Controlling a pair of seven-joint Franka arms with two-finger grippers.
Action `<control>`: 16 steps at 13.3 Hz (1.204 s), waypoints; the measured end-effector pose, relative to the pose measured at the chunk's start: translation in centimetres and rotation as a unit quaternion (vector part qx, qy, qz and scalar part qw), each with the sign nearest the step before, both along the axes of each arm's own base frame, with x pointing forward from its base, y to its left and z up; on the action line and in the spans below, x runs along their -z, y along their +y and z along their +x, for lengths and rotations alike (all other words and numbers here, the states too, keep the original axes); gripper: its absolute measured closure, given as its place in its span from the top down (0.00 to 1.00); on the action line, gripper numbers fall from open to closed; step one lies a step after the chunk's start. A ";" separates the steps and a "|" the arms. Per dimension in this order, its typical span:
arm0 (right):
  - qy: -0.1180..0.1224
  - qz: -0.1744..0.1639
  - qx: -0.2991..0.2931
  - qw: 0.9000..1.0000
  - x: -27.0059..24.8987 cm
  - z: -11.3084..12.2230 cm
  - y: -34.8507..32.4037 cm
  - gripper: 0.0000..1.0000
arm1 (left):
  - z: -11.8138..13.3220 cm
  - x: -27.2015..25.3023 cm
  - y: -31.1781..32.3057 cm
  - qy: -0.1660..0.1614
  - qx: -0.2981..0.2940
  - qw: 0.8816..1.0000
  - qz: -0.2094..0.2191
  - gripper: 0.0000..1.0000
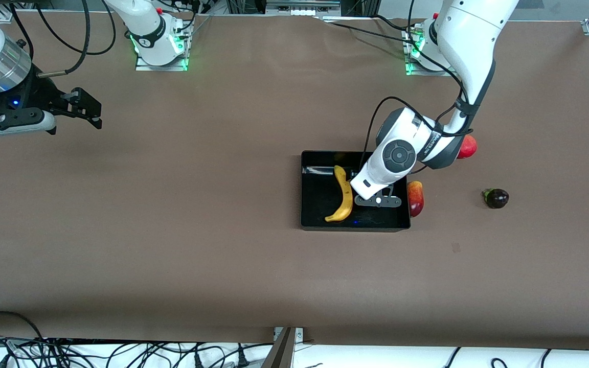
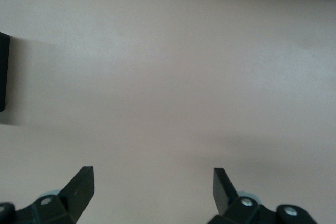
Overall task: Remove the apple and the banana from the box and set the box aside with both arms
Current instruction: 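Grasp the red apple with the left gripper and lift it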
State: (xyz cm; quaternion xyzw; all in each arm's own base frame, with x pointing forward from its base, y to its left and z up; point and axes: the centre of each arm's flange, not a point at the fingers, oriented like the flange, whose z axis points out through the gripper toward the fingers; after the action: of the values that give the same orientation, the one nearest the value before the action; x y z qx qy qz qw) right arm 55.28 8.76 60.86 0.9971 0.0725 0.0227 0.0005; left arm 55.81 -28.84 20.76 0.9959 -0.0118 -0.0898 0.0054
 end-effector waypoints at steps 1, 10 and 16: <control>0.000 0.000 0.000 1.000 0.0 0.0 0.0 1.00 | -0.1 0.1 0.0 -0.001 0.001 1.000 0.001 1.00; 0.000 0.000 0.000 1.000 0.0 0.0 0.0 1.00 | 0.1 -1.4 0.1 -0.012 -0.008 1.000 0.001 0.70; 0.000 0.000 0.000 1.000 0.0 0.0 0.0 1.00 | 3.2 -15.1 5.1 0.019 -0.002 0.997 0.078 0.70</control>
State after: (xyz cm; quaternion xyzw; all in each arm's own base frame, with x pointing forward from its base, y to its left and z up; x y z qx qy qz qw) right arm 55.28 8.76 60.84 0.9971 0.0725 0.0223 0.0006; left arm 58.98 -23.69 35.83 0.9914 -0.0031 -0.1090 -0.0721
